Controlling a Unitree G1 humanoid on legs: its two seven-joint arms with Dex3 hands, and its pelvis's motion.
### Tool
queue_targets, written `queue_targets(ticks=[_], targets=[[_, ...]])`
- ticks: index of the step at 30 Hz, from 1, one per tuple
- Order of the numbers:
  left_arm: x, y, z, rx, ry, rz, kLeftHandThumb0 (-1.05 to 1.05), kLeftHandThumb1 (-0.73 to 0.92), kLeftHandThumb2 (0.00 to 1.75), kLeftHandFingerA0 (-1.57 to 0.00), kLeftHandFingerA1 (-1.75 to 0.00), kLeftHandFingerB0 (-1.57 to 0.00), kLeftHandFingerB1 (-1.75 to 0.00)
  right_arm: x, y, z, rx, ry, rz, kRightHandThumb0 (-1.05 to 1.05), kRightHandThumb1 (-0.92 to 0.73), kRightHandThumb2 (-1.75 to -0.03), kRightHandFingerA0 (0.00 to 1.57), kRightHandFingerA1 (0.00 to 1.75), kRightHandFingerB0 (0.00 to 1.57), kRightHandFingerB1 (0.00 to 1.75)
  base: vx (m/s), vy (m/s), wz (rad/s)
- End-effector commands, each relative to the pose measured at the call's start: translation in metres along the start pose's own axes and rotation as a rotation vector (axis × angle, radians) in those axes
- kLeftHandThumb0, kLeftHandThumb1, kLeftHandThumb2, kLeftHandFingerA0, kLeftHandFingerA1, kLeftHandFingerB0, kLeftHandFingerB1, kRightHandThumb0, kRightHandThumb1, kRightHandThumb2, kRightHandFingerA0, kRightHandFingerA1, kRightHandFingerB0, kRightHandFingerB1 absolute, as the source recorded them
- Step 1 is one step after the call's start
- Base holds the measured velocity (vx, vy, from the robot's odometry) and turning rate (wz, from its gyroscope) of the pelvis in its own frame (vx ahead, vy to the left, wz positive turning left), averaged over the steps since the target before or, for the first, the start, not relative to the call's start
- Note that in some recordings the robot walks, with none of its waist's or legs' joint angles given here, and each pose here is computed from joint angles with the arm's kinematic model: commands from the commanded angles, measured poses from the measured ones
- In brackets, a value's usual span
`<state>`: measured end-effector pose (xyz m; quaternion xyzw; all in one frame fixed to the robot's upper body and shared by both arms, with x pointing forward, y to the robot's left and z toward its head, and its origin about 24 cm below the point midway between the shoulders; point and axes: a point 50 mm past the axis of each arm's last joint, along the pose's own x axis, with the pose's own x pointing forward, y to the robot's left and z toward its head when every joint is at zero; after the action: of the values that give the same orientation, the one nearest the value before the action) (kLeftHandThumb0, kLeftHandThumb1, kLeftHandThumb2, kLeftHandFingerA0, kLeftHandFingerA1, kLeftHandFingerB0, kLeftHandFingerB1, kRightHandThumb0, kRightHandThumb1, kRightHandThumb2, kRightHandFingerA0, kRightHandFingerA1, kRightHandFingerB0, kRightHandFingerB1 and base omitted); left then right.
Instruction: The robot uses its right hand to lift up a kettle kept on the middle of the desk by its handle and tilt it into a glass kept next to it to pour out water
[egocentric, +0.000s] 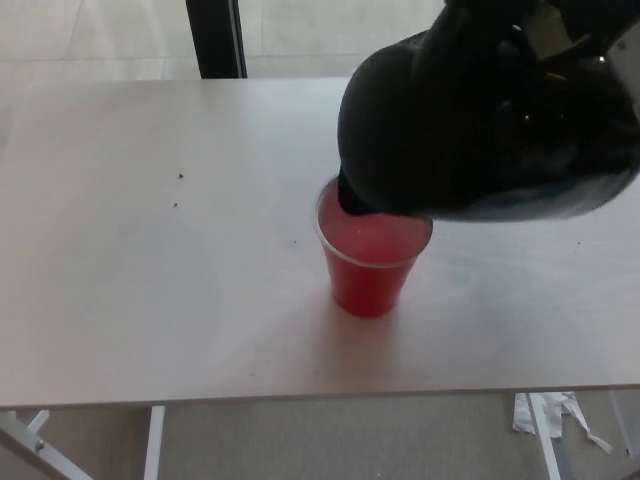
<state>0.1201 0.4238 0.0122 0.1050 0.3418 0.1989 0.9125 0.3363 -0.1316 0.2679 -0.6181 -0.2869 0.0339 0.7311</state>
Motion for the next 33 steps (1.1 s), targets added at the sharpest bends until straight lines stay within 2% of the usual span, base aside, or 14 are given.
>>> queue_targets(ticks=[1, 3, 4, 5, 7, 11, 12, 14, 16, 17, 18, 22, 25, 33], targets=[[-0.003, 0.003, -0.002, -0.021, 0.014, 0.014, -0.72, 0.79, 0.63, -0.62, -0.59, -0.37, -0.5, -0.004, -0.007, -0.02, 0.055, 0.113, -0.027, -0.15, -0.53, -0.83, 0.99, 1.69, 0.86, 0.83, 0.0, 0.0, 0.0], [-0.003, 0.003, -0.003, -0.02, 0.016, 0.015, -0.73, 0.79, 0.64, -0.6, -0.57, -0.37, -0.49, -0.009, -0.007, -0.032, 0.133, 0.181, -0.034, -0.26, -0.49, -1.06, 1.19, 1.35, 0.87, 1.12, 0.0, 0.0, 0.0], [-0.003, 0.003, -0.004, -0.02, 0.018, 0.014, -0.74, 0.79, 0.63, -0.61, -0.58, -0.37, -0.49, -0.011, -0.007, -0.036, 0.155, 0.214, -0.035, -0.2, -0.52, -1.05, 0.9, 1.75, 0.7, 1.59, 0.0, 0.0, 0.0], [-0.002, 0.003, -0.004, -0.027, 0.023, 0.018, -0.71, 0.79, 0.64, -0.63, -0.59, -0.37, -0.49, -0.014, -0.007, -0.038, 0.176, 0.224, -0.045, -0.21, -0.47, -1.13, 0.92, 1.75, 0.75, 1.62, 0.0, 0.0, 0.0], [-0.003, 0.003, -0.005, -0.016, 0.02, 0.021, -0.71, 0.79, 0.64, -0.62, -0.57, -0.37, -0.49, -0.019, -0.003, -0.042, 0.233, 0.278, -0.044, -0.24, -0.5, -1.09, 0.92, 1.75, 0.83, 1.29, 0.0, 0.0, 0.0], [-0.004, 0.002, -0.007, -0.028, 0.013, 0.02, -0.71, 0.79, 0.64, -0.61, -0.59, -0.38, -0.51, -0.039, 0.014, -0.046, 0.381, 0.33, -0.069, -0.23, -0.43, -1.2, 0.9, 1.75, 0.76, 1.59, 0.0, 0.0, 0.0], [-0.003, 0.002, -0.008, -0.029, 0.015, 0.017, -0.72, 0.8, 0.64, -0.62, -0.59, -0.38, -0.51, -0.045, 0.018, -0.047, 0.402, 0.319, -0.078, -0.26, -0.41, -1.18, 1.21, 1.41, 1.04, 1.31, 0.0, 0.0, 0.0], [-0.004, 0.002, -0.009, -0.041, 0.018, 0.018, -0.71, 0.79, 0.64, -0.63, -0.59, -0.37, -0.5, -0.053, 0.028, -0.051, 0.441, 0.396, -0.057, -0.21, -0.45, -1.16, 0.92, 1.75, 0.82, 1.48, 0.0, 0.0, 0.0], [-0.004, 0.002, -0.011, -0.041, 0.02, 0.018, -0.73, 0.79, 0.64, -0.62, -0.58, -0.37, -0.49, -0.062, 0.037, -0.053, 0.523, 0.407, -0.082, -0.2, -0.46, -1.25, 1.09, 1.75, 0.79, 1.46, 0.0, 0.0, 0.0], [-0.005, 0.002, -0.012, -0.044, 0.022, 0.022, -0.72, 0.8, 0.64, -0.62, -0.58, -0.38, -0.49, -0.066, 0.042, -0.054, 0.524, 0.423, -0.089, -0.28, -0.42, -1.18, 1.22, 1.4, 1.02, 1.26, 0.0, 0.0, 0.0], [-0.004, 0.002, -0.013, -0.051, 0.027, 0.031, -0.73, 0.79, 0.63, -0.63, -0.55, -0.38, -0.48, -0.07, 0.046, -0.055, 0.538, 0.434, -0.104, -0.22, -0.36, -1.33, 0.95, 1.75, 0.83, 1.52, 0.0, 0.0, 0.0], [-0.003, 0.002, -0.013, -0.042, 0.03, 0.032, -0.73, 0.8, 0.64, -0.62, -0.56, -0.39, -0.48, -0.079, 0.057, -0.059, 0.579, 0.497, -0.151, -0.22, -0.3, -1.38, 0.97, 1.66, 0.92, 1.33, 0.0, 0.0, 0.0], [-0.004, 0.002, -0.013, -0.043, 0.03, 0.028, -0.71, 0.81, 0.64, -0.63, -0.57, -0.39, -0.49, -0.092, 0.071, -0.065, 0.682, 0.616, -0.154, -0.18, -0.43, -1.04, 0.85, 1.75, 0.85, 1.19, 0.0, 0.0, 0.0], [-0.004, 0.0, -0.017, -0.05, 0.036, 0.024, -0.73, 0.8, 0.64, -0.64, -0.57, -0.39, -0.48, -0.115, 0.092, -0.087, 0.927, 0.869, -0.187, -0.24, -0.51, -1.01, 0.99, 1.75, 0.67, 1.61, 0.0, 0.0, 0.0]])
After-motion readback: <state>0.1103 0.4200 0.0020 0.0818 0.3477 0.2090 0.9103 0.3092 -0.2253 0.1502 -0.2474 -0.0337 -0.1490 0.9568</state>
